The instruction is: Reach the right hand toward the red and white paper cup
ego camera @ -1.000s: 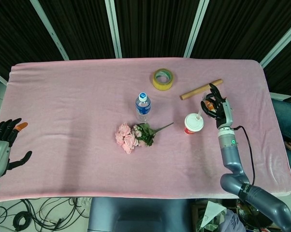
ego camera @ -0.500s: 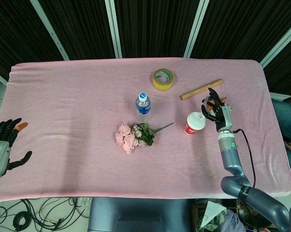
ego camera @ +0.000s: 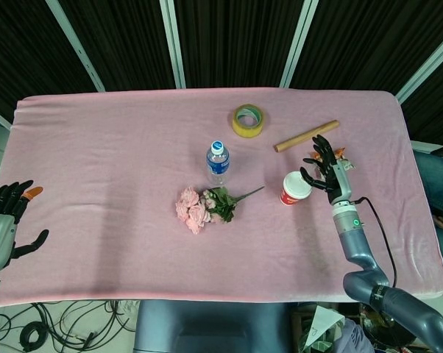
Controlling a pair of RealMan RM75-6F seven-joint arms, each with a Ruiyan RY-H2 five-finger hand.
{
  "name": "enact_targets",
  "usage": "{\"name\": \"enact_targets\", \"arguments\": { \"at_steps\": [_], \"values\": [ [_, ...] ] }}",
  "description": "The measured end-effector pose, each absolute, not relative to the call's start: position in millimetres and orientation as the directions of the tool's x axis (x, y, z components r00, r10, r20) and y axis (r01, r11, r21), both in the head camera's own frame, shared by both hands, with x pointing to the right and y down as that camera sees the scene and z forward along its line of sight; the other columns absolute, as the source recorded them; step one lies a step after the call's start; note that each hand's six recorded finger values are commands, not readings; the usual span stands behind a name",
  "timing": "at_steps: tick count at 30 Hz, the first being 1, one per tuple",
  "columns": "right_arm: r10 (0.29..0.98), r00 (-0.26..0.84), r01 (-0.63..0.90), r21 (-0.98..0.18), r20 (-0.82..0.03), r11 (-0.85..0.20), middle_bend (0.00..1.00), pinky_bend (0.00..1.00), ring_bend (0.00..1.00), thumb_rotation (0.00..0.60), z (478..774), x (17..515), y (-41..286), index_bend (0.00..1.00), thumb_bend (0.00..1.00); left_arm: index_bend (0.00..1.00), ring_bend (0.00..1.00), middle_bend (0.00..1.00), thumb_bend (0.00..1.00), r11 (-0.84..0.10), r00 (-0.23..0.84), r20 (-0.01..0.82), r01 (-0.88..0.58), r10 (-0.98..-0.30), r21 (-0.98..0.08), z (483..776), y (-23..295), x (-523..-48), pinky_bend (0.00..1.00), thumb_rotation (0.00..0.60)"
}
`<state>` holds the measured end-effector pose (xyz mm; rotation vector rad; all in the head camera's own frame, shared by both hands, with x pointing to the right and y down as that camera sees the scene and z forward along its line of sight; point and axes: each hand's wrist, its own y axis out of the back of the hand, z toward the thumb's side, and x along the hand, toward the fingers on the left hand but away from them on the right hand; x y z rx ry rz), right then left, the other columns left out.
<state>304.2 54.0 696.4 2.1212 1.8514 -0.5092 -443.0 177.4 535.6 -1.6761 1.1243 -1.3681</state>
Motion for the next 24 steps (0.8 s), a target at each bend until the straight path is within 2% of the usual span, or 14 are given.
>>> {"name": "enact_targets", "arguments": {
  "at_steps": [7,13,16,20,24],
  "values": [
    [0.911,0.123,0.978,-0.106,-0.392,-0.178,0.02,0.21,0.02,0.6,673,319,47,0.06,0.26,0.16,0.0,0.07,0.29,-0.39,0.07,0.384,-0.193,-0.921,-0.9,536,177,-444,0.0,0.6],
    [0.918,0.138,0.895,-0.35,-0.371,-0.276,0.02,0.21,0.03,0.6,644,345,52,0.03,0.26,0.16,0.0,0.07,0.29,-0.391,0.073,0.384,-0.194,-0.92,-0.9,536,178,-442,0.0,0.6],
    [0.919,0.135,0.79,-0.519,-0.371,-0.326,0.02,0.21,0.03,0.6,629,361,61,0.03,0.26,0.16,0.0,0.07,0.28,-0.391,0.076,0.384,-0.193,-0.92,-0.9,536,178,-441,0.0,0.6],
    [0.92,0.111,0.569,-0.735,-0.377,-0.369,0.02,0.21,0.03,0.6,610,383,85,0.03,0.26,0.16,0.0,0.07,0.29,-0.401,0.083,0.392,-0.18,-0.916,-0.898,536,179,-440,0.0,0.6],
    [0.93,0.072,0.339,-0.868,-0.361,-0.363,0.02,0.21,0.03,0.6,592,401,117,0.03,0.26,0.16,0.0,0.07,0.28,-0.43,0.091,0.42,-0.163,-0.903,-0.888,539,183,-438,0.0,0.6]
  ]
}}
